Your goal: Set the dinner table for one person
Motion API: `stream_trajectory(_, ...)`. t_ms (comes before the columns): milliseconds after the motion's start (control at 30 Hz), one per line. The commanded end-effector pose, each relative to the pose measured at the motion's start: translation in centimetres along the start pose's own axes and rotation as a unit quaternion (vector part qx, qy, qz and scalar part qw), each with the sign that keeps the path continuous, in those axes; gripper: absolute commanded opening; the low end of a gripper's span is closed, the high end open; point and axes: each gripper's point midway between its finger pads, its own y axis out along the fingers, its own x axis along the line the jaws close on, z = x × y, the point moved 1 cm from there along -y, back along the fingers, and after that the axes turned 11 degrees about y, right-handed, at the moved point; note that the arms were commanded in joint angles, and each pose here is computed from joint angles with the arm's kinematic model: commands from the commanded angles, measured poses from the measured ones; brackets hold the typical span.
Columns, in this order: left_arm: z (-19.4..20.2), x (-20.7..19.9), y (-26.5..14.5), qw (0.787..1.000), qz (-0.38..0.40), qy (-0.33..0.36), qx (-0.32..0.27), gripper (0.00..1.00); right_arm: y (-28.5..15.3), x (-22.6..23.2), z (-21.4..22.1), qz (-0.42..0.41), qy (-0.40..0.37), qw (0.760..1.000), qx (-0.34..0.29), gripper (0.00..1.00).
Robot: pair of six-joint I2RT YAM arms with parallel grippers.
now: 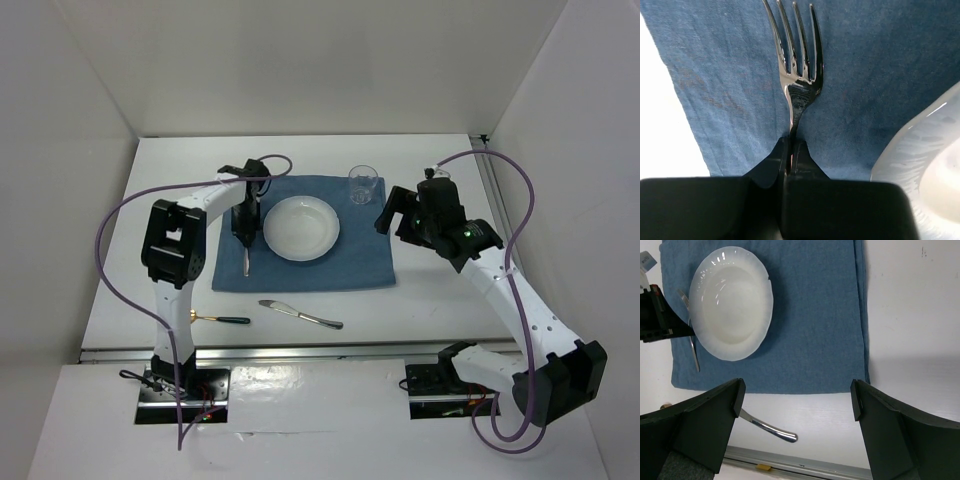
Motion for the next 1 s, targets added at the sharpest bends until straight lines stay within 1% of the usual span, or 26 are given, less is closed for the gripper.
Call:
stream_trajectory(0,0.1,-0.1,-0.6,1.000,-0.003,0.014,-0.002,0.00,-0.5,0.4,-1.1,-0.002,0.000,1.000,-0.017,1.00)
stream_trajectory(67,0.1,-0.2,-0.6,1.000,-0.003,0.009,-0.002,0.00,-0.3,0.1,-0.8,0.002,0.004,1.000,-0.013,1.00)
stream_trajectory(100,0.2,-0.2,-0.3,1.000,-0.004,0.009,0.002,0.13,-0.3,0.5,-0.9,-0.006,0.004,1.000,-0.012,1.00)
stream_trajectory(133,0.1,-0.2,-0.6,1.000,-0.004,0.009,0.002,0.23,-0.3,0.5,-0.9,-0.006,0.004,1.000,-0.012,1.00)
stream_trajectory(167,0.0,0.0,-0.6,1.000,-0.010,0.005,0.001,0.29,-0.1,0.5,-0.6,-0.007,0.000,1.000,-0.005,1.00)
stream_trajectory(200,0.1,-0.4,-0.6,1.000,-0.010,0.010,0.000,0.39,-0.1,0.4,-0.6,-0.007,-0.009,1.000,-0.005,1.00)
stream_trajectory(233,-0.7,-0.5,-1.4,1.000,-0.006,0.008,-0.014,0.44,-0.3,0.8,-0.7,-0.017,-0.017,1.000,-0.001,1.00)
stream_trajectory(333,-1.3,-0.2,-3.6,0.999,-0.013,0.009,-0.035,0.60,0.1,1.9,-0.1,-0.054,-0.060,0.997,0.021,1.00)
stream_trajectory(367,-2.1,0.0,-5.2,0.998,-0.013,0.005,-0.055,0.69,0.4,2.2,0.6,-0.064,-0.073,0.995,0.038,1.00)
stream_trajectory(400,-2.0,0.2,-6.0,0.998,-0.013,0.009,-0.055,0.69,0.0,3.5,1.4,-0.100,-0.088,0.989,0.057,1.00)
stream_trajectory(433,-2.2,0.5,-7.0,0.998,-0.017,0.008,-0.061,0.69,0.4,4.1,2.0,-0.115,-0.111,0.985,0.065,1.00)
stream_trajectory(467,-2.9,0.8,-8.3,0.997,-0.021,0.004,-0.078,0.69,0.7,5.0,4.7,-0.126,-0.142,0.977,0.099,1.00)
stream_trajectory(533,-2.9,1.5,-11.0,0.995,-0.025,0.000,-0.098,0.69,1.5,5.4,7.3,-0.114,-0.188,0.969,0.110,1.00)
stream_trajectory(567,-3.4,1.9,-12.5,0.993,-0.028,-0.004,-0.116,0.69,1.7,6.1,10.5,-0.109,-0.227,0.958,0.137,1.00)
stream_trajectory(600,-3.4,2.2,-14.3,0.990,-0.023,-0.013,-0.135,0.69,2.2,5.6,11.4,-0.083,-0.254,0.955,0.130,1.00)
stream_trajectory(633,-3.2,2.4,-15.4,0.989,-0.021,-0.015,-0.144,0.69,2.4,5.8,12.7,-0.081,-0.277,0.947,0.138,0.94)
stream_trajectory(667,-3.2,2.5,-16.3,0.988,-0.018,-0.018,-0.156,0.69,2.4,6.1,15.5,-0.083,-0.312,0.933,0.162,0.92)
stream_trajectory(733,-2.9,3.2,-18.9,0.981,-0.005,-0.033,-0.190,0.69,2.6,6.0,18.1,-0.086,-0.353,0.913,0.187,0.88)
stream_trajectory(767,-2.5,3.1,-19.2,0.981,0.001,-0.033,-0.193,0.69,2.7,5.8,20.5,-0.084,-0.385,0.896,0.207,0.87)
stream_trajectory(833,-2.0,4.0,-20.7,0.975,0.017,-0.053,-0.214,0.69,3.2,5.7,22.6,-0.079,-0.423,0.877,0.214,0.84)
stream_trajectory(867,-2.1,4.2,-20.9,0.973,0.023,-0.058,-0.221,0.69,3.4,5.8,23.3,-0.079,-0.433,0.873,0.212,0.84)
stream_trajectory(900,-1.9,4.0,-20.6,0.973,0.028,-0.057,-0.222,0.69,3.1,5.7,24.5,-0.084,-0.453,0.860,0.221,0.80)
stream_trajectory(967,-1.7,4.7,-20.2,0.972,0.041,-0.064,-0.224,0.69,4.1,5.7,25.3,-0.076,-0.470,0.854,0.208,0.80)
